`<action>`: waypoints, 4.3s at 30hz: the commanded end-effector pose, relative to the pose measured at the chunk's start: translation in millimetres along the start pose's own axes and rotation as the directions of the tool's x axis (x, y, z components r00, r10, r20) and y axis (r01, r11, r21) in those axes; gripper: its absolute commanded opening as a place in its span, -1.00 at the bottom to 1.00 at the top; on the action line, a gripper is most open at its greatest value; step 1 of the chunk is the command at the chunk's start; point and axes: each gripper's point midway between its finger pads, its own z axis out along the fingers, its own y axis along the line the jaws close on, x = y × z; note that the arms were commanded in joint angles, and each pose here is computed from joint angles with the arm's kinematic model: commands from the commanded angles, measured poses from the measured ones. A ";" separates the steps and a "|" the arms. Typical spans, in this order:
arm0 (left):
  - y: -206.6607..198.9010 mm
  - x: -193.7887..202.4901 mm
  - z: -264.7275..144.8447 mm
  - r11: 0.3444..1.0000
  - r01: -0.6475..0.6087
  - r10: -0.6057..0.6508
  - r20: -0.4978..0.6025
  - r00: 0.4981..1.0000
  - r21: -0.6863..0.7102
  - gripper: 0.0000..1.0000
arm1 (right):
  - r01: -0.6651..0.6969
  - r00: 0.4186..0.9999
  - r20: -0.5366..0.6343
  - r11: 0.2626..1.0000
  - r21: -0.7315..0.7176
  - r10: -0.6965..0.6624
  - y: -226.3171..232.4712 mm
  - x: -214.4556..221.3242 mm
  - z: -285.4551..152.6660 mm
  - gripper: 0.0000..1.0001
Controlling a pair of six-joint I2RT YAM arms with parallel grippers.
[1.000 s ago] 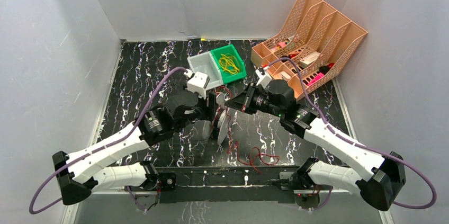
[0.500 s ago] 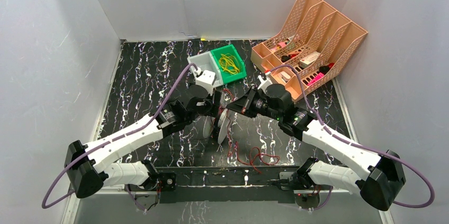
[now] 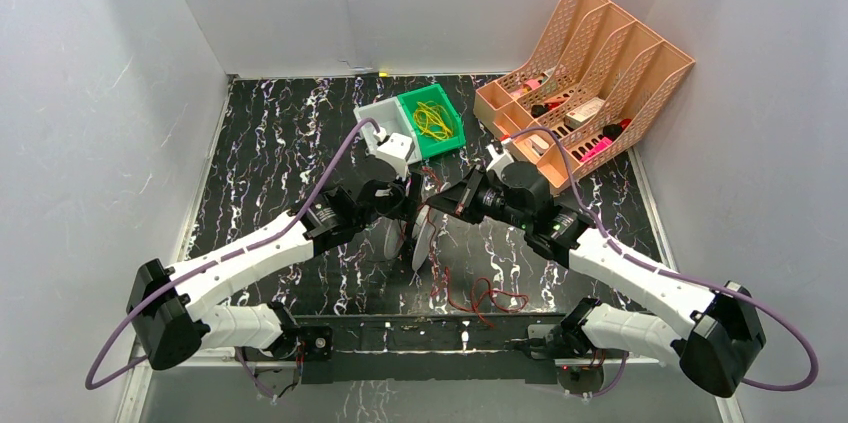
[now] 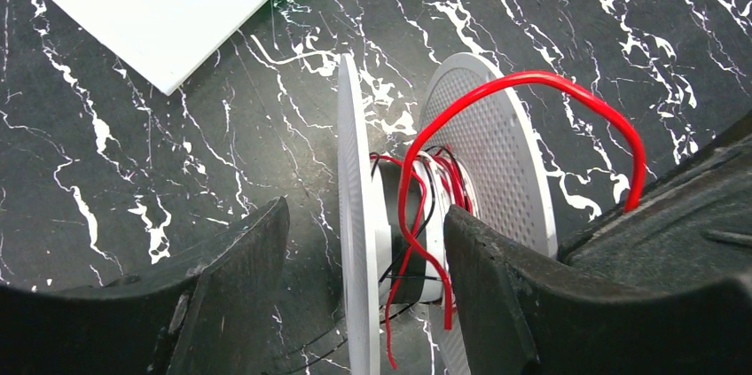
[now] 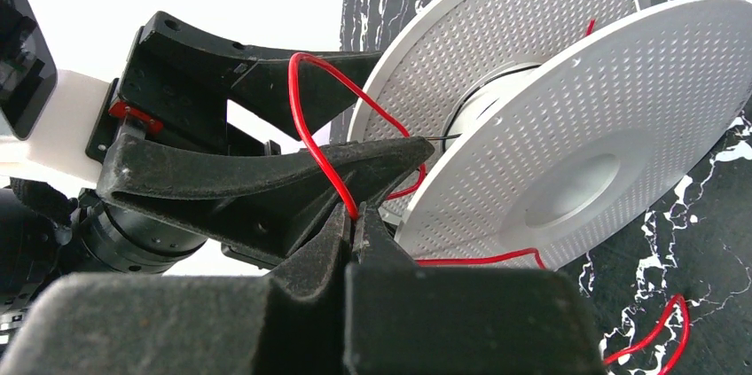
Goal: Wrap the cables
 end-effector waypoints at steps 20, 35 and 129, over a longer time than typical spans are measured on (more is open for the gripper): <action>0.5 -1.8 5.5 1.000 -0.004 0.004 0.005 1.000 -0.003 -0.26 | -0.044 0.999 -0.012 0.994 -0.095 0.043 13.9 0.7 5.8 -1.00; 2.1 2.1 3.2 0.999 -0.034 0.034 -0.022 0.999 -0.003 -1.00 | -0.038 0.999 0.015 0.997 -0.072 0.039 8.1 -2.6 5.1 -1.00; 40.2 -147.2 -147.3 0.994 0.045 -0.012 0.313 0.950 -0.097 -1.00 | 0.751 0.567 -0.088 0.558 -0.354 -0.819 -114.1 84.9 67.7 0.62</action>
